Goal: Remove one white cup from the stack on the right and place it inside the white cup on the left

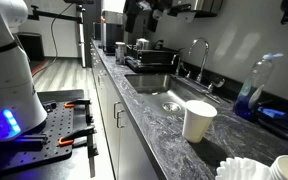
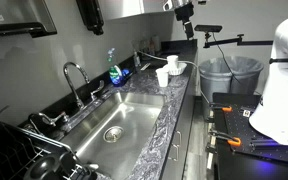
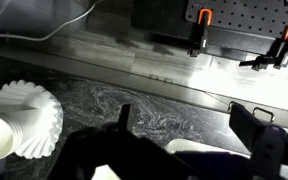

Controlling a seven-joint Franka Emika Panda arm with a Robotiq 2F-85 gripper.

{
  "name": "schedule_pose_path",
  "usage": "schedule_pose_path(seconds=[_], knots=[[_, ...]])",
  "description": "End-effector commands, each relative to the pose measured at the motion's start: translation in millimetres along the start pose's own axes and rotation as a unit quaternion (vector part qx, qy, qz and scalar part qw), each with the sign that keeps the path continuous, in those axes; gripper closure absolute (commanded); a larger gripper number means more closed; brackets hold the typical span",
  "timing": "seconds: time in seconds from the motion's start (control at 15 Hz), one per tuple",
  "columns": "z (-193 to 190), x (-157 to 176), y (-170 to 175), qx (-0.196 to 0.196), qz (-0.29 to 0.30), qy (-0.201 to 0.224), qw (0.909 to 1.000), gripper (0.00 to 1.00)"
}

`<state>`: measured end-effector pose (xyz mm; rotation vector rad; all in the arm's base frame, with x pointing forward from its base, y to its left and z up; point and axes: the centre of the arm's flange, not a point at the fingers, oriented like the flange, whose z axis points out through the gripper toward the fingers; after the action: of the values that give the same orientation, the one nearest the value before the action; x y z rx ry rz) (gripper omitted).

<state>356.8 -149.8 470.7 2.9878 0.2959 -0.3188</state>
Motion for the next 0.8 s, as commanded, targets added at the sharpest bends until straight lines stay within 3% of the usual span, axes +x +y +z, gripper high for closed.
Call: schedule_pose_path(seconds=[0.0, 0.33, 0.73], knots=[[0, 0, 0, 0.000, 0.000, 0.000, 1.0000, 0.00], [1, 3, 4, 0.000, 0.012, -0.001, 0.9999, 0.00], [8, 0, 53, 0.003, 0.071, 0.018, 0.9973, 0.00]])
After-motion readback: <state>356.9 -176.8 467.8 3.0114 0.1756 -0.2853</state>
